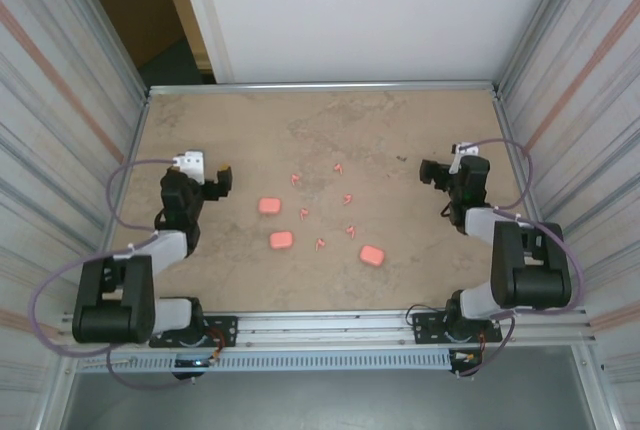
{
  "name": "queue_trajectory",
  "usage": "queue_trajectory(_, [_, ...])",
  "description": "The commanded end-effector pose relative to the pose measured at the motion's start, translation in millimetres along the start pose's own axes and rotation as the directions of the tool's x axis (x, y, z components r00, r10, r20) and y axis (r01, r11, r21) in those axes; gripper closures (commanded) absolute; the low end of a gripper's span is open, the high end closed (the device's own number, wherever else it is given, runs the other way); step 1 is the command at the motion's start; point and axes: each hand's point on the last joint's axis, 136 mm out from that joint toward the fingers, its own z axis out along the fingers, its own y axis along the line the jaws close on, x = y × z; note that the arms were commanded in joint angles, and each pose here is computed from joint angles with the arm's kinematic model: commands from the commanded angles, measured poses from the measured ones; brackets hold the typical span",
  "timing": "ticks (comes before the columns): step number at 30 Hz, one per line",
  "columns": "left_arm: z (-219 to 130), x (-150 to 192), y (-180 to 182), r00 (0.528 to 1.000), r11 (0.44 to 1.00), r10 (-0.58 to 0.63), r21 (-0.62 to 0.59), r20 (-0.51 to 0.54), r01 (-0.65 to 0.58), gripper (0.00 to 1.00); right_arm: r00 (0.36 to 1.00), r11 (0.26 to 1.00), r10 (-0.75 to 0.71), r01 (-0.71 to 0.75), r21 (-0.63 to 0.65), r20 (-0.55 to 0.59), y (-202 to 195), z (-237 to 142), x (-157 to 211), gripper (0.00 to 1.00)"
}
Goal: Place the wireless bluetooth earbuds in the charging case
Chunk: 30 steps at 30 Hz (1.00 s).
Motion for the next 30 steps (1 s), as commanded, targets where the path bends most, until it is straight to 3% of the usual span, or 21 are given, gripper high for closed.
queue_trajectory(1, [-10.3,-3.3,9.0,0.995,0.994,-0.095,-0.058,-0.029,0.093,0.01,0.997,0.997,-0.025,0.019,-0.079,-0.076,21.1,-12.7,-1.8,0.00])
queue_trajectory(5, [-20.1,-7.3,3.8,0.967,0.968,-0.248,-0.036,-0.055,0.247,0.01,0.990,0.974,-0.095,0.071,-0.214,-0.104,63.0,-30.2,-12.7,0.00])
queue_trajectory(9, [-31.0,-5.1,-8.1,0.915,0.918,-0.395,0.015,-0.088,0.397,0.01,0.964,0.890,-0.250,0.192,-0.413,-0.091,127.5,-54.1,-19.3,0.00])
queue_trajectory(13, [-41.6,-4.1,-17.4,0.874,0.882,-0.460,0.036,-0.157,0.470,0.01,0.903,0.720,-0.428,0.327,-0.612,-0.021,194.8,-84.0,-15.6,0.00])
queue_trajectory(19, [-57.5,-11.4,-27.1,0.857,0.863,-0.478,0.083,-0.191,0.499,0.01,0.799,0.455,-0.595,0.426,-0.782,0.088,266.3,-116.0,0.5,0.00])
queue_trajectory(30, [-84.0,-12.0,-26.9,0.860,0.861,-0.480,0.096,-0.172,0.500,0.01,0.568,-0.043,-0.700,0.570,-0.821,0.432,348.4,-140.2,53.6,0.00])
